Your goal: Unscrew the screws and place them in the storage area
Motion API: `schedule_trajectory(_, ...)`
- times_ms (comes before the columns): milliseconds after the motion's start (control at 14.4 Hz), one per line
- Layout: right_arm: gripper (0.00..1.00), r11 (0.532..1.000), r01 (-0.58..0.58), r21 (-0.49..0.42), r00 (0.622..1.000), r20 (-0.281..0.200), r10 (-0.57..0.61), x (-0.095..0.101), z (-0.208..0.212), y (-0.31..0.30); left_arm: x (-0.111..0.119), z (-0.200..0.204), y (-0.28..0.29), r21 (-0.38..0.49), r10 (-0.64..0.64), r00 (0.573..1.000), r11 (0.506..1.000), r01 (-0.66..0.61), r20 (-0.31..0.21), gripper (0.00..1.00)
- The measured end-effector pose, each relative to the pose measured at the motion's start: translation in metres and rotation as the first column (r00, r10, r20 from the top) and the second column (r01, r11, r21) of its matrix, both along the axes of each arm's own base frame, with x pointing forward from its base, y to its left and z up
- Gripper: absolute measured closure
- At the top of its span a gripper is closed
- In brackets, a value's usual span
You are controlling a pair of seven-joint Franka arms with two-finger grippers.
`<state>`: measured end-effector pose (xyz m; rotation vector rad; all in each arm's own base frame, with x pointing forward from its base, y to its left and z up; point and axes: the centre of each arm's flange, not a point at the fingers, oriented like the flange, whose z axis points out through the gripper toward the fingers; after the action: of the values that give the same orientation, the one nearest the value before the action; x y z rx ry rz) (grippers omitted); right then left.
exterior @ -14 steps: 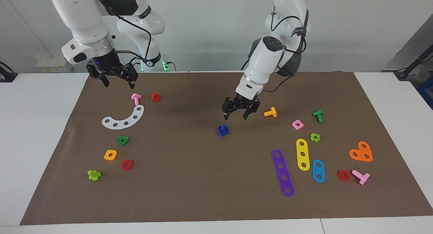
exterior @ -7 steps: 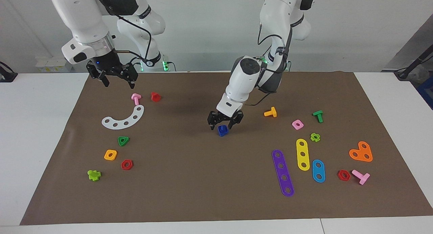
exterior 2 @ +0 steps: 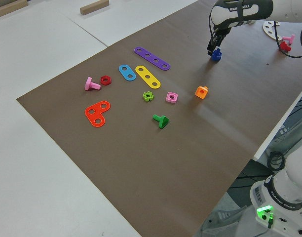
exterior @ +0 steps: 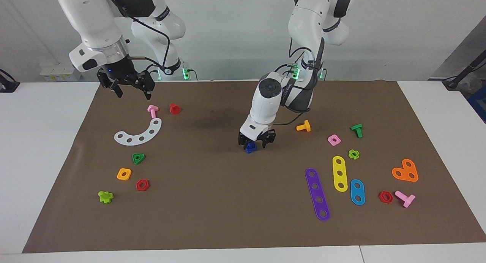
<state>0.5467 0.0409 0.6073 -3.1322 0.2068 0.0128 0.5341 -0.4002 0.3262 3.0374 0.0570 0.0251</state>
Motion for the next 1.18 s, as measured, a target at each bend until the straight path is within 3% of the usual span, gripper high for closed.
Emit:
schedule_trajectory(554, 0.00, 1.000, 0.000, 0.000, 1.000, 0.000, 0.000, 0.000, 0.000, 0.000, -0.009, -0.008, -0.007, 0.001, -0.017, 1.000, 1.000, 0.017, -0.001, 0.28)
schedule_trajectory(832, 0.00, 1.000, 0.000, 0.000, 1.000, 0.000, 0.000, 0.000, 0.000, 0.000, -0.011, -0.010, -0.009, 0.004, -0.021, 1.000, 1.000, 0.021, -0.003, 0.39)
schedule_trajectory(1178, 0.00, 1.000, 0.000, 0.000, 1.000, 0.000, 0.000, 0.000, 0.000, 0.000, -0.019, -0.019, -0.013, 0.003, -0.033, 0.999, 0.999, 0.033, 0.004, 0.41)
